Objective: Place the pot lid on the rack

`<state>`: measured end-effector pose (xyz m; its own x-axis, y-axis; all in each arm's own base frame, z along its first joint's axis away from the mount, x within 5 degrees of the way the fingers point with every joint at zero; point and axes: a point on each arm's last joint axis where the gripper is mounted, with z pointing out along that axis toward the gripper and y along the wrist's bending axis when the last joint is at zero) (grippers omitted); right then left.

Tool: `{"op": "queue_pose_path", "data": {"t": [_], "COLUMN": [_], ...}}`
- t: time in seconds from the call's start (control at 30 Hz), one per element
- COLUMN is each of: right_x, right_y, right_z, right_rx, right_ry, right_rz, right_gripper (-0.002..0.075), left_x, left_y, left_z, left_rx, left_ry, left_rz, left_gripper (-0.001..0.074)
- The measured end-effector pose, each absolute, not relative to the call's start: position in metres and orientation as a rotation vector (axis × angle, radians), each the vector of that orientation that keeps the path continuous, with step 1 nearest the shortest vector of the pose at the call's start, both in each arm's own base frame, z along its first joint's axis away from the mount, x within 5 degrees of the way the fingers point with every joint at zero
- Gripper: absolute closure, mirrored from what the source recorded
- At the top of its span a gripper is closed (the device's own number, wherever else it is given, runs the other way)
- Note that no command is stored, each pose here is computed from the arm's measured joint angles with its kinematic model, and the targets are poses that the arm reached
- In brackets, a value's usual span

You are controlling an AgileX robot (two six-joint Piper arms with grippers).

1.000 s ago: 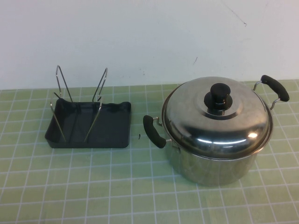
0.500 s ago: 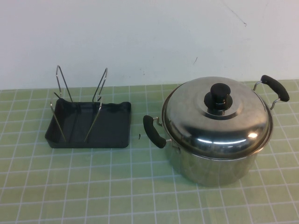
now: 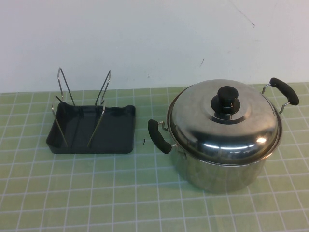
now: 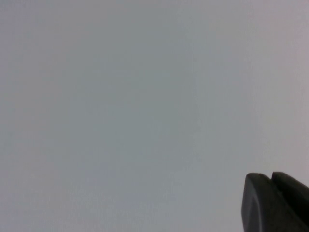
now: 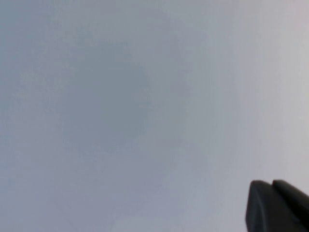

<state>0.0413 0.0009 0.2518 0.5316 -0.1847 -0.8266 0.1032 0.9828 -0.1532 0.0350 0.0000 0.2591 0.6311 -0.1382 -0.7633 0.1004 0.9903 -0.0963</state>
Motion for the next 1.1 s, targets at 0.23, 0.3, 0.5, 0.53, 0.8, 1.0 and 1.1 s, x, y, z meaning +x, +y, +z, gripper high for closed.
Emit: {"op": "queue_pose_path", "data": {"t": [0.23, 0.3, 0.5, 0.53, 0.8, 1.0, 1.1], "right_x": [0.035, 0.038, 0.076, 0.086, 0.160, 0.206, 0.228], "right_y": [-0.001, -0.001, -0.003, -0.003, 0.023, 0.068, 0.087], "right_z": [0.297, 0.315, 0.341, 0.342, 0.326, 0.303, 0.288], "right_rx": [-0.150, -0.168, -0.198, -0.202, -0.370, -0.686, -0.772], "right_ry": [1.212, 1.249, 1.427, 1.443, 1.453, 1.354, 1.332], "right_rz": [-0.273, -0.293, -0.285, -0.274, -0.115, 0.106, 0.227], "right_gripper": [0.0727, 0.0727, 0.0727, 0.0727, 0.0727, 0.0727, 0.0727], "left_x": [0.029, 0.029, 0.057, 0.063, 0.086, 0.086, 0.086], "left_y": [-0.001, -0.001, -0.002, -0.002, -0.003, -0.004, -0.005], "left_z": [0.303, 0.315, 0.310, 0.307, 0.279, 0.273, 0.272], "left_rx": [-0.055, -0.043, -0.044, -0.045, -0.096, -0.096, -0.093], "left_ry": [1.044, 1.080, 1.284, 1.325, 1.383, 1.339, 1.346], "left_rz": [-0.158, -0.137, -0.125, -0.124, -0.173, -0.195, -0.207], "left_gripper": [0.0736, 0.0736, 0.0737, 0.0737, 0.0737, 0.0737, 0.0737]}}
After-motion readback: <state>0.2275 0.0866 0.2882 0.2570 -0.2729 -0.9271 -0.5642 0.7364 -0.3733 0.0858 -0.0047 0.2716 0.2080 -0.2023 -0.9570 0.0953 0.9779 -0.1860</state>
